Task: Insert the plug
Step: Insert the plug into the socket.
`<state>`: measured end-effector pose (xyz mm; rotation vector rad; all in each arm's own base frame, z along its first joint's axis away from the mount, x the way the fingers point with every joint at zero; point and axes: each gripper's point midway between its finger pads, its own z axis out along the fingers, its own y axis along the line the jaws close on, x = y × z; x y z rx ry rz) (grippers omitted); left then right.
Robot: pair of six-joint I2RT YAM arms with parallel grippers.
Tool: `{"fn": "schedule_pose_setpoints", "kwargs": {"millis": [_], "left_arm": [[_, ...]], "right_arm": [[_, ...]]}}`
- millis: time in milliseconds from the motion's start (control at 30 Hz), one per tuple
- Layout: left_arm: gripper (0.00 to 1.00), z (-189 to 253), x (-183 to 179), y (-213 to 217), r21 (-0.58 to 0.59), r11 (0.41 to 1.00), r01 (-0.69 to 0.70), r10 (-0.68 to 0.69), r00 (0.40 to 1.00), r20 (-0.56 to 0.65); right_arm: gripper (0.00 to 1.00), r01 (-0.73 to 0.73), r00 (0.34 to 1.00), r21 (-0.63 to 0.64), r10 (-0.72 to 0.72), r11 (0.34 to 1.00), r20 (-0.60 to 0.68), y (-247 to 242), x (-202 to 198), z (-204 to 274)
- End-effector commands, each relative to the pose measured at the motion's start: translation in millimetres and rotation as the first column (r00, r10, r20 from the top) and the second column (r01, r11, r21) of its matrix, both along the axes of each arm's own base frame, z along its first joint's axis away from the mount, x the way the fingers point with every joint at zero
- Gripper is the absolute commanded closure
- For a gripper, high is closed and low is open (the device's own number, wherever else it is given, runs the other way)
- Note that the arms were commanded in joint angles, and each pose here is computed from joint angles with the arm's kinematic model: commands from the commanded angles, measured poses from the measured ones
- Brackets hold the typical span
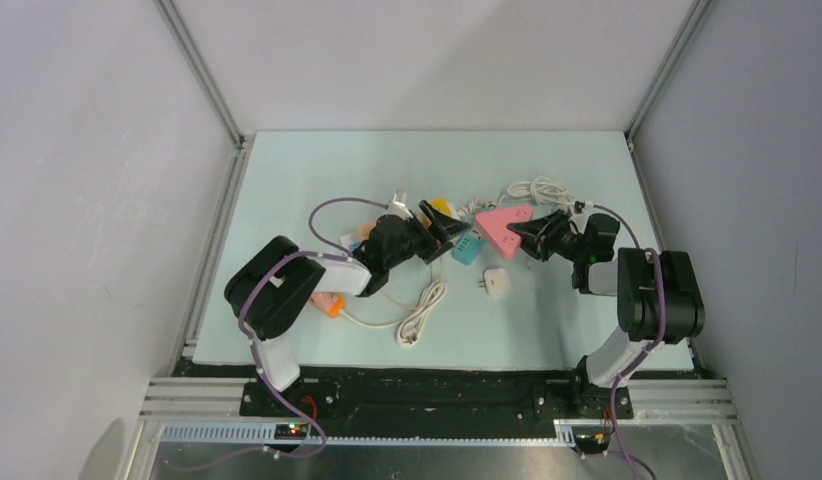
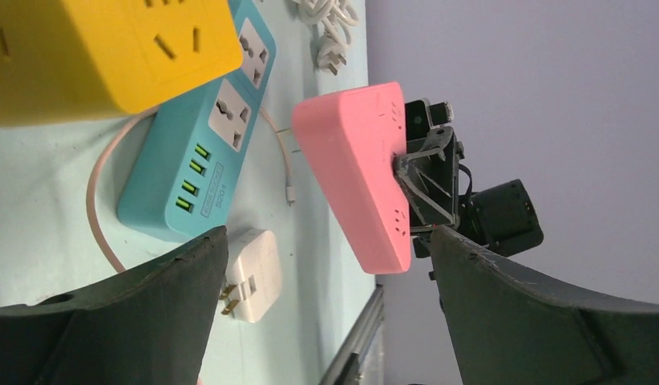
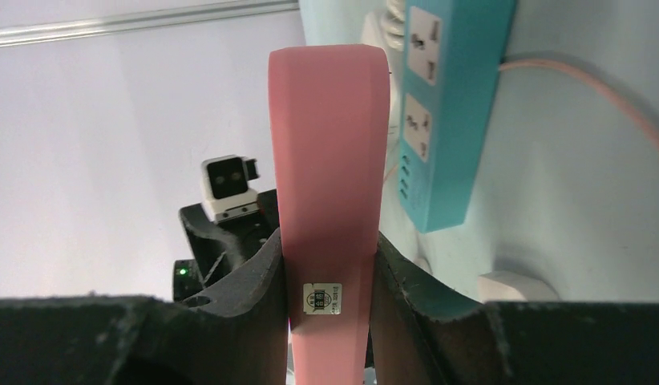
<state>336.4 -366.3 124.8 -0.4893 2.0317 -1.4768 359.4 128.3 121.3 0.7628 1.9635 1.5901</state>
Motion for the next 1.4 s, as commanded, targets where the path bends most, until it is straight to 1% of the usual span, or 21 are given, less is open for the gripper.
{"fn": "schedule_pose_setpoints", "kwargs": {"millis": [0,67,133,233,400,633,767,867,967,1033,1367], "left_arm": [[0.0,40,16,2,0.056,0.998,-0.02,0.008,0.978,0.209],[0.0,46,20,1,0.086,0.996,-0.02,-0.001,0.971,0.239],[0.01,54,23,-2,0.091,0.996,-0.016,-0.008,0.966,0.26],[0.04,57,25,-6,0.094,0.996,-0.003,-0.022,0.965,0.261],[0.08,58,26,-13,0.094,0.995,0.025,-0.049,0.964,0.263],[0.08,61,28,-16,0.113,0.993,0.038,-0.068,0.958,0.278],[0.09,63,32,-24,0.119,0.991,0.055,-0.087,0.954,0.288],[0.09,64,36,-28,0.122,0.99,0.064,-0.097,0.952,0.29],[0.09,65,38,-35,0.122,0.989,0.079,-0.112,0.949,0.294],[0.09,64,39,-38,0.127,0.988,0.085,-0.119,0.948,0.294],[0.1,56,39,-44,0.143,0.985,0.1,-0.137,0.952,0.276]], "right_arm": [[1.0,-0.041,0.996,-0.041,0.044,0.998,0.082,1,7,1],[1.0,-0.039,0.996,-0.048,0.043,0.998,0.081,1,9,-5],[1.0,-0.037,0.996,-0.051,0.041,0.998,0.082,1,10,-9],[1.0,-0.04,0.997,-0.047,0.043,0.998,0.064,0,10,-17],[1.0,-0.07,0.993,-0.026,0.072,0.997,0.095,8,9,-10],[1.0,-0.03,0.997,-0.047,0.033,0.998,0.069,0,13,-18],[1.0,-0.02,0.996,-0.054,0.025,0.998,0.085,-5,18,-18],[1.0,-0.037,0.996,-0.065,0.042,0.997,0.083,-5,21,-21],[1.0,-0.057,0.998,-0.079,0.06,0.995,0.037,-5,21,-33],[1.0,-0.073,0.997,-0.074,0.075,0.995,0.027,-4,20,-36],[1.0,-0.119,0.992,-0.036,0.121,0.992,0.039,12,18,-32]]}}
